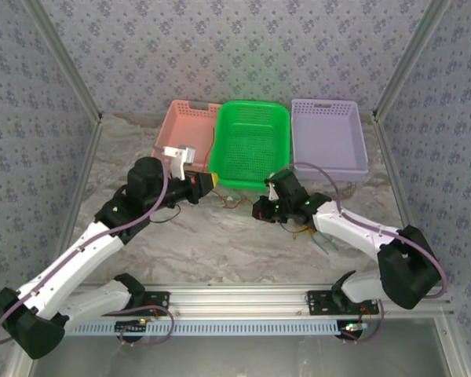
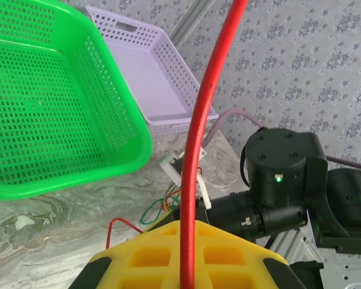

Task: Untangle the cables

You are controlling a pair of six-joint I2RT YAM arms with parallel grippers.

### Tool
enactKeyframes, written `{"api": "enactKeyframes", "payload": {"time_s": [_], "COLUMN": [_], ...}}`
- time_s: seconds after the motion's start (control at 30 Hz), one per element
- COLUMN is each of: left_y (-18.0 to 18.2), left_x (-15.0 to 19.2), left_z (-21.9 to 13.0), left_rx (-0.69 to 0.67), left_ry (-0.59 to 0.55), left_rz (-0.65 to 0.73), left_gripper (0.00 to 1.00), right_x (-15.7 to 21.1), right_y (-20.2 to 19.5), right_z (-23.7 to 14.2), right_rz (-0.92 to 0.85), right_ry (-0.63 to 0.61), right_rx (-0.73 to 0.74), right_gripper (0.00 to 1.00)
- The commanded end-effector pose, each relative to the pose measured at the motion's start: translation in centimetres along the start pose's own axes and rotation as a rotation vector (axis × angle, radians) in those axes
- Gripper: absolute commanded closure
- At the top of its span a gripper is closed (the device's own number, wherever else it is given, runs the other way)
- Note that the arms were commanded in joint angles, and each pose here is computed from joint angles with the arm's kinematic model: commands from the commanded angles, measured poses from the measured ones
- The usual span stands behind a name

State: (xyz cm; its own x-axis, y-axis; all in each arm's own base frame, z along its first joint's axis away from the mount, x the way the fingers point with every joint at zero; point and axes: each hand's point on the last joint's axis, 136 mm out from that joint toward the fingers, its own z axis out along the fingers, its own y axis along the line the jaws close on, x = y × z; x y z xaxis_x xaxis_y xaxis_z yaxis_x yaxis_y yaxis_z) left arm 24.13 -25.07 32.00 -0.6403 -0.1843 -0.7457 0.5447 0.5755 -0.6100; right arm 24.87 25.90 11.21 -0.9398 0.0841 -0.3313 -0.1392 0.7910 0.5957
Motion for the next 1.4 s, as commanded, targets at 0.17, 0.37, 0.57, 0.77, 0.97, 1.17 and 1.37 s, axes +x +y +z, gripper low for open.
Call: {"api": "enactKeyframes", "payload": {"time_s": [0.17, 0.37, 0.57, 0.77, 0.97, 1.17, 1.37], "left_y": [0.4, 2.8, 2.9, 2.5, 2.1, 1.7, 1.2], "left_x": [-7.7, -11.8, -12.8, -11.2, -9.7, -8.8, -7.8], "left_z": [-0.9, -0.8, 0.1, 0.8, 1.3, 2.1, 2.5], "left_rx": [-0.025, -0.008, 0.045, 0.073, 0.110, 0.145, 0.146], "left_ry": [-0.195, -0.305, -0.321, -0.238, -0.163, -0.110, -0.070], "left_rz": [-0.091, -0.208, -0.247, -0.211, -0.183, -0.187, -0.175], "left_gripper": [1.00, 1.00, 1.00, 1.00, 1.00, 1.00, 1.00], "right_x": [6.2, 8.8, 8.0, 5.9, 3.1, -1.0, -5.8], "right_y": [-0.5, 1.0, 2.3, 5.0, 9.3, 13.6, 16.8], "right_z": [0.6, 0.7, 0.8, -4.3, -12.1, -13.6, -12.3], "right_rz": [-0.259, -0.394, -0.472, -0.583, -0.639, -0.746, -0.773], "right_ry": [0.033, -0.007, -0.041, -0.191, -0.349, -0.409, -0.450], "right_rx": [0.189, 0.241, 0.288, 0.265, 0.121, 0.033, -0.042], "right_gripper": [1.00, 1.00, 1.00, 0.56, 0.41, 0.31, 0.27]}}
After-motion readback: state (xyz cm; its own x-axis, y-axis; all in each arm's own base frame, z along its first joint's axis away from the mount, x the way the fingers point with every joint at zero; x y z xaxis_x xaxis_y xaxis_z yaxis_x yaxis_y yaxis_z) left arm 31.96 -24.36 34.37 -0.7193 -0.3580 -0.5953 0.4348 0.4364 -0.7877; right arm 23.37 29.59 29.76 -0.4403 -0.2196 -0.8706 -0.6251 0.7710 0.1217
